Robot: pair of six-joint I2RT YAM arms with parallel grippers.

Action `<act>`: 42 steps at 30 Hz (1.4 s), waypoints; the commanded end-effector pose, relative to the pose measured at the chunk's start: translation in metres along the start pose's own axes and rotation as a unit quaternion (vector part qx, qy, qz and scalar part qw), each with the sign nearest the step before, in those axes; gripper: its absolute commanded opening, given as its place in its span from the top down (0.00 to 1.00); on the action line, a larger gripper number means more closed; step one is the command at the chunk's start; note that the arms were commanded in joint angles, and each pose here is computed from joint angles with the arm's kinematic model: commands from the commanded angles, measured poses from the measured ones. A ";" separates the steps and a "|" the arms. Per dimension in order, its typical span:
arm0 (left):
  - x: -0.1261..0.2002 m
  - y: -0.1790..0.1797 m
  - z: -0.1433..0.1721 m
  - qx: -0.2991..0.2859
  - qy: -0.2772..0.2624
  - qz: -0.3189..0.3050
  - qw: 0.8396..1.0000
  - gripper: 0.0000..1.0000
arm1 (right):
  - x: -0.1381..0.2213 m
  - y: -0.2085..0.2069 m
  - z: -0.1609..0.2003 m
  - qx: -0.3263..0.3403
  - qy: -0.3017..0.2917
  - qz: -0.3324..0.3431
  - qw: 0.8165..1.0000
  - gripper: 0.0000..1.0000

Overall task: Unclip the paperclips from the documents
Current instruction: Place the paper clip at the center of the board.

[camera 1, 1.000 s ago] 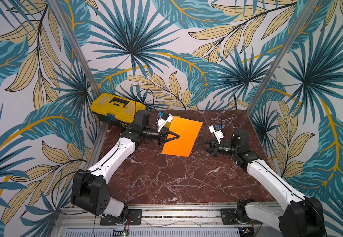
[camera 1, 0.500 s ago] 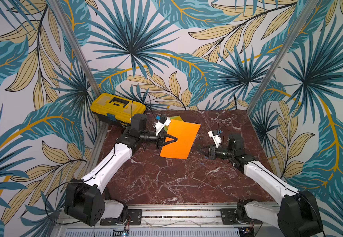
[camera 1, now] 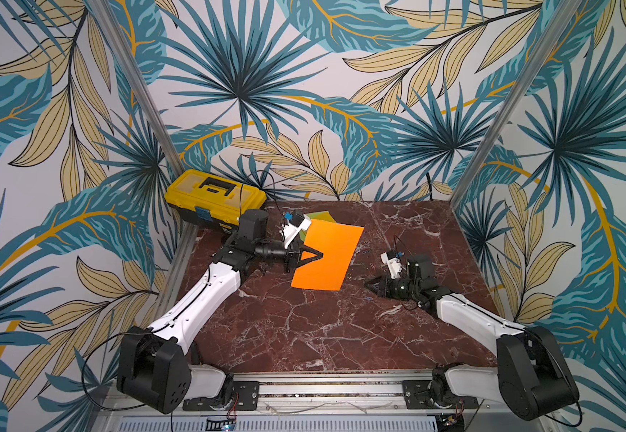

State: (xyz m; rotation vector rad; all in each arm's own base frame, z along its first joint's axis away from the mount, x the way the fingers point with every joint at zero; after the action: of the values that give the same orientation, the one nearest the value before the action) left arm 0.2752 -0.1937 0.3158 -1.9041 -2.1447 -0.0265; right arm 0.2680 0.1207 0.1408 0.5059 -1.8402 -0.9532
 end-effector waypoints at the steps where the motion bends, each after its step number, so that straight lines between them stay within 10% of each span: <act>1: 0.006 -0.004 -0.004 -0.012 -0.007 -0.007 1.000 1.00 | -0.006 -0.026 0.009 -0.056 0.001 0.050 0.997 0.94; 22: 0.003 0.003 0.002 -0.001 0.001 -0.016 1.000 1.00 | -0.024 -0.068 0.030 -0.126 0.051 0.131 0.982 0.93; 42: 0.002 0.007 0.004 0.002 0.004 -0.021 1.000 1.00 | 0.001 -0.065 0.034 -0.106 0.043 0.205 0.972 0.67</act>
State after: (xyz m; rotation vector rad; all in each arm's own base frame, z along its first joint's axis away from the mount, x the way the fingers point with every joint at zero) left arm 0.2785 -0.1922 0.3144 -1.8684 -2.1680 -0.0367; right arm 0.2431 0.1004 0.0811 0.0979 -1.6596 -0.8943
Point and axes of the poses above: each gripper's point midway between its finger pads, its own x axis back along the fingers, its own y axis along the line the jaws close on, z = x × y, the point moved 7 cm from there along x, back along the fingers, and after that the axes turned 15 degrees about -x, right-handed, at the moved point
